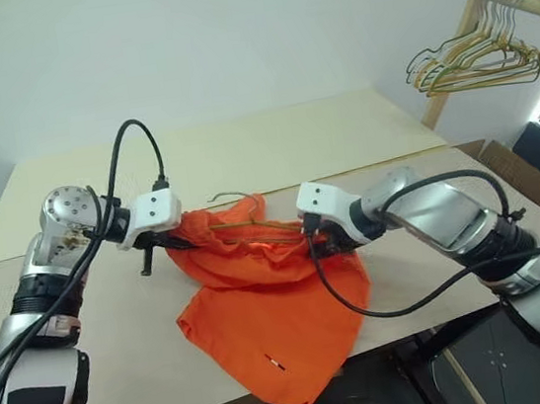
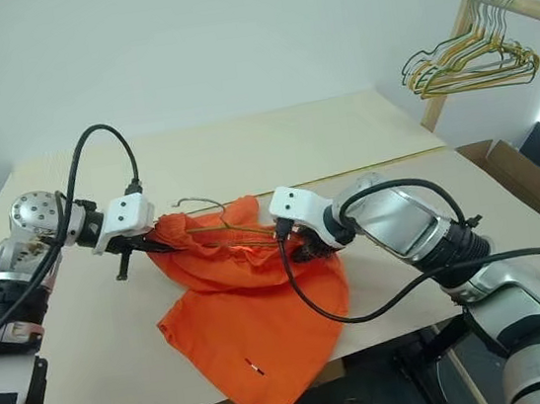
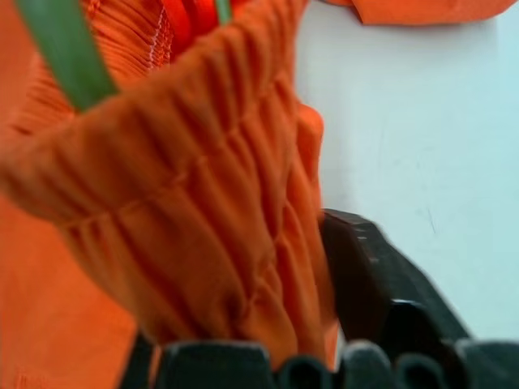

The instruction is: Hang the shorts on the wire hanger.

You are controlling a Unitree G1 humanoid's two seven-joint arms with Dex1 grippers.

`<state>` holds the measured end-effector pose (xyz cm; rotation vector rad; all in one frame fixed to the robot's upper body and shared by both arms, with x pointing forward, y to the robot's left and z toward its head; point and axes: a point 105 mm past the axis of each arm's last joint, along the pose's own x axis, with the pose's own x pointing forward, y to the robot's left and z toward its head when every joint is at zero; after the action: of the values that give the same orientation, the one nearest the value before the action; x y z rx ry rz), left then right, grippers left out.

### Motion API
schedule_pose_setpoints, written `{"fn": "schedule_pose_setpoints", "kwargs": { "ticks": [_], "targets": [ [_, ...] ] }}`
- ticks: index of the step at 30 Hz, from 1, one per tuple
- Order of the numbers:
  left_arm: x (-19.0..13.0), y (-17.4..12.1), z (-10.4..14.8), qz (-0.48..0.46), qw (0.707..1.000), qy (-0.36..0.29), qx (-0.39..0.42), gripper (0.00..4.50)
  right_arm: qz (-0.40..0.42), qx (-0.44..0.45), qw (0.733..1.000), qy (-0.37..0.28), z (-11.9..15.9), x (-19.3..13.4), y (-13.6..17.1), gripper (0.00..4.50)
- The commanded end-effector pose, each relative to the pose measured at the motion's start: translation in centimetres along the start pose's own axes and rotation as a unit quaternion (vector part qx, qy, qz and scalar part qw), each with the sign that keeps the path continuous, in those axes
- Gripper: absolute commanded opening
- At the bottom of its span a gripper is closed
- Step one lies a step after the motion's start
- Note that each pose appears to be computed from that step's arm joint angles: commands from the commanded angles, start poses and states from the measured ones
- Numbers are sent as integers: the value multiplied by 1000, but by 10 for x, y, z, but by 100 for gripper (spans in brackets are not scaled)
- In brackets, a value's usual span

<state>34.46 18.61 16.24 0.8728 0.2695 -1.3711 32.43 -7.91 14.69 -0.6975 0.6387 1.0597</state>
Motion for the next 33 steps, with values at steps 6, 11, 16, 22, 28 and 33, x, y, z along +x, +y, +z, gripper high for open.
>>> {"fn": "schedule_pose_setpoints", "kwargs": {
  "ticks": [6, 11, 16, 22, 28, 33],
  "targets": [
    [-6, 10, 37, 6, 996, -81, 42, 178, 69, 11, 996, -61, 8, -36, 19, 0],
    [-23, 26, 50, 53, 991, -118, 31, 334, 77, 78, 992, -67, -14, -56, 25, 0],
    [-43, 36, 60, 116, 982, -145, 39, 447, 59, 173, 980, -74, -38, -72, 32, 0],
    [-61, 49, 99, 201, 936, -287, -39, 447, -40, 299, 948, -104, -78, -97, 29, 0],
    [-43, 19, 146, 167, 897, -400, -86, 447, -179, 381, 897, -132, -117, -122, 15, 0],
    [-32, 6, 164, 170, 872, -445, -110, 447, -304, 446, 827, -157, -145, -150, -4, 0]
  ]
}}
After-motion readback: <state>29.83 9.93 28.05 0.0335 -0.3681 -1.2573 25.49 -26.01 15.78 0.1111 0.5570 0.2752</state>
